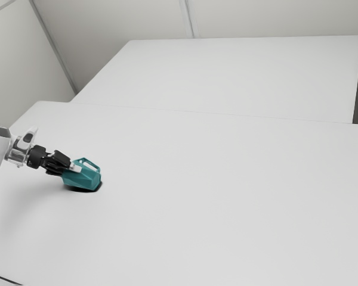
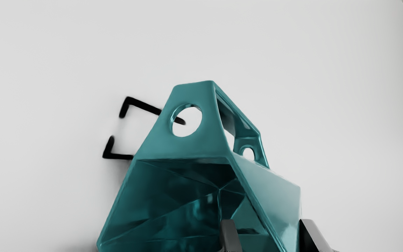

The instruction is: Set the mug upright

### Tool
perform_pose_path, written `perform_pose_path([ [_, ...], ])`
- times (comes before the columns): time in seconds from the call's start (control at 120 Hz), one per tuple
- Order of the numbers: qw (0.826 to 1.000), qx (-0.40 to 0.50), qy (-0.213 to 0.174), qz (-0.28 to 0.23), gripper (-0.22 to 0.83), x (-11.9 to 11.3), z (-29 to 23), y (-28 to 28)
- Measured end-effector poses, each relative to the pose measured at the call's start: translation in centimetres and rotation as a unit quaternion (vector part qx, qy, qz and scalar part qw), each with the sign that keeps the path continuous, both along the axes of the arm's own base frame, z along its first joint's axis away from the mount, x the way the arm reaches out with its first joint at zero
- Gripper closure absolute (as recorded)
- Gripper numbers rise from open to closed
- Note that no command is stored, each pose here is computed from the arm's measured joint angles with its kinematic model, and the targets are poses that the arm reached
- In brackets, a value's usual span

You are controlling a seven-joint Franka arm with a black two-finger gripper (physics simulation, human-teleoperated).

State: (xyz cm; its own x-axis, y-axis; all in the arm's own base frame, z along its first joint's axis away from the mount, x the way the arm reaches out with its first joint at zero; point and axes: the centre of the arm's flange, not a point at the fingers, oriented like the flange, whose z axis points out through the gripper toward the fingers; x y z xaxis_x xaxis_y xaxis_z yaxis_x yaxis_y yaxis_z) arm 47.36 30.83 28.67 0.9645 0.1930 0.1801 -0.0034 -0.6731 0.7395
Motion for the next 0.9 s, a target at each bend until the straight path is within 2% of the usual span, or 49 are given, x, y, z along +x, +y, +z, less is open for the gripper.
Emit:
perform_pose_path([
  [0.175,1.000,0.011,-0.007,-0.009,0.67,1.0,1.3,-0.8],
  [0.267,0.999,0.026,-0.017,-0.026,0.74,2.4,3.1,-1.6],
  [0.567,0.996,0.064,-0.021,-0.057,0.78,4.3,6.9,-3.4],
  [0.733,0.989,0.114,-0.004,-0.094,0.78,5.7,9.6,-4.4],
  [0.9,0.972,0.185,0.033,-0.143,0.79,7.4,12.6,-6.1],
])
